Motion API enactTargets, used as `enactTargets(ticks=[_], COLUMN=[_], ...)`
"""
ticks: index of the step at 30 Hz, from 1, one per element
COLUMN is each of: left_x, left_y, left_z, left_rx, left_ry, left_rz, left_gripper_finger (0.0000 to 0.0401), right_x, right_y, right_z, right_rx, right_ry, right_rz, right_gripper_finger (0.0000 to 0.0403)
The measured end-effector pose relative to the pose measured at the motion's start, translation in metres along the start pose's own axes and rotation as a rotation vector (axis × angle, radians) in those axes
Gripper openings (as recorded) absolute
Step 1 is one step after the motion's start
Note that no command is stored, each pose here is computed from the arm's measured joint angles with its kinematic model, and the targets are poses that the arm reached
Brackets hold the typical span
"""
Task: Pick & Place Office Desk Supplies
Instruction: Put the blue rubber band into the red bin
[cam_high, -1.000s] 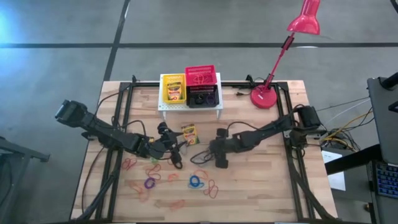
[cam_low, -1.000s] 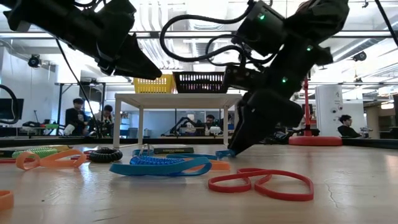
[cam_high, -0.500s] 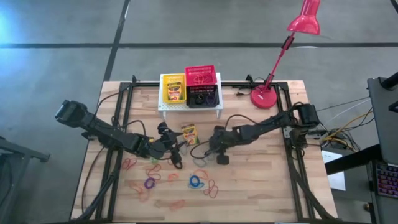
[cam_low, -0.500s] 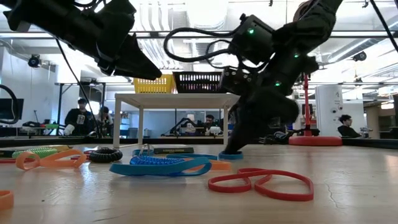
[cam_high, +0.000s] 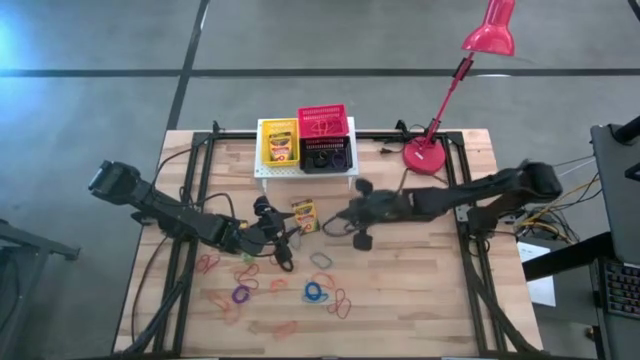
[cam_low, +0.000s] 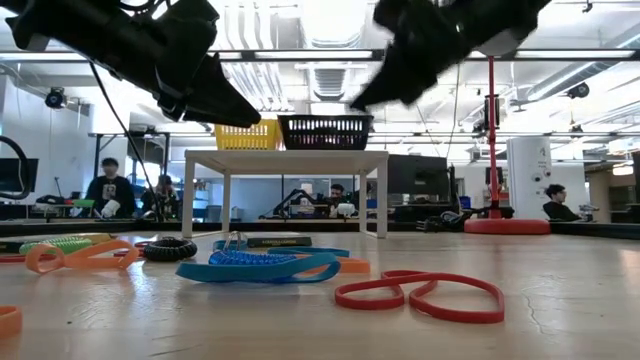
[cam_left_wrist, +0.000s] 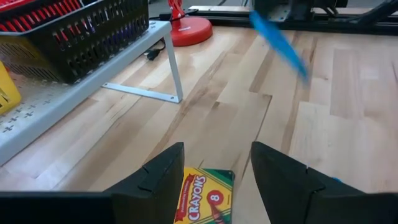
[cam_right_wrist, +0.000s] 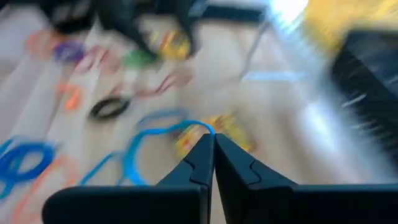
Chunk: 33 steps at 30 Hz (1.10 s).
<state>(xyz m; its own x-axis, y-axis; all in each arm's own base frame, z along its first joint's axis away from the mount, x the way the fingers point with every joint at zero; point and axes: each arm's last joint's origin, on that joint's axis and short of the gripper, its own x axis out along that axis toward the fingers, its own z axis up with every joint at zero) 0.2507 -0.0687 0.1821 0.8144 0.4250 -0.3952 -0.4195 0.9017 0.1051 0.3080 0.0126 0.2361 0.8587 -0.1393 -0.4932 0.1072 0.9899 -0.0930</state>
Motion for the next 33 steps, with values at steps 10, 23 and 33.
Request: enactTargets(ticks=[10, 23, 33], left_x=[0.001, 0.001, 0.001], left_y=[0.001, 0.001, 0.002], left_z=[0.001, 0.0, -0.001], left_rx=[-0.007, -0.004, -0.027], left_ry=[-0.005, 0.0, 0.014], left_rz=[0.005, 0.006, 0.002], left_gripper_finger=[0.0188, 0.0188, 0.0188], right_x=[-0.03, 0.025, 0.033], right_y=[-0.078, -0.196, -0.23], right_z=[0.066, 0.075, 0.073], right_rx=[0.126, 0.22, 0.277], right_ry=[-0.341, -0.149, 0.114], right_rz=[-0.282, -0.551, -0.585], right_gripper_finger=[0.0009, 0.0008, 0.0053])
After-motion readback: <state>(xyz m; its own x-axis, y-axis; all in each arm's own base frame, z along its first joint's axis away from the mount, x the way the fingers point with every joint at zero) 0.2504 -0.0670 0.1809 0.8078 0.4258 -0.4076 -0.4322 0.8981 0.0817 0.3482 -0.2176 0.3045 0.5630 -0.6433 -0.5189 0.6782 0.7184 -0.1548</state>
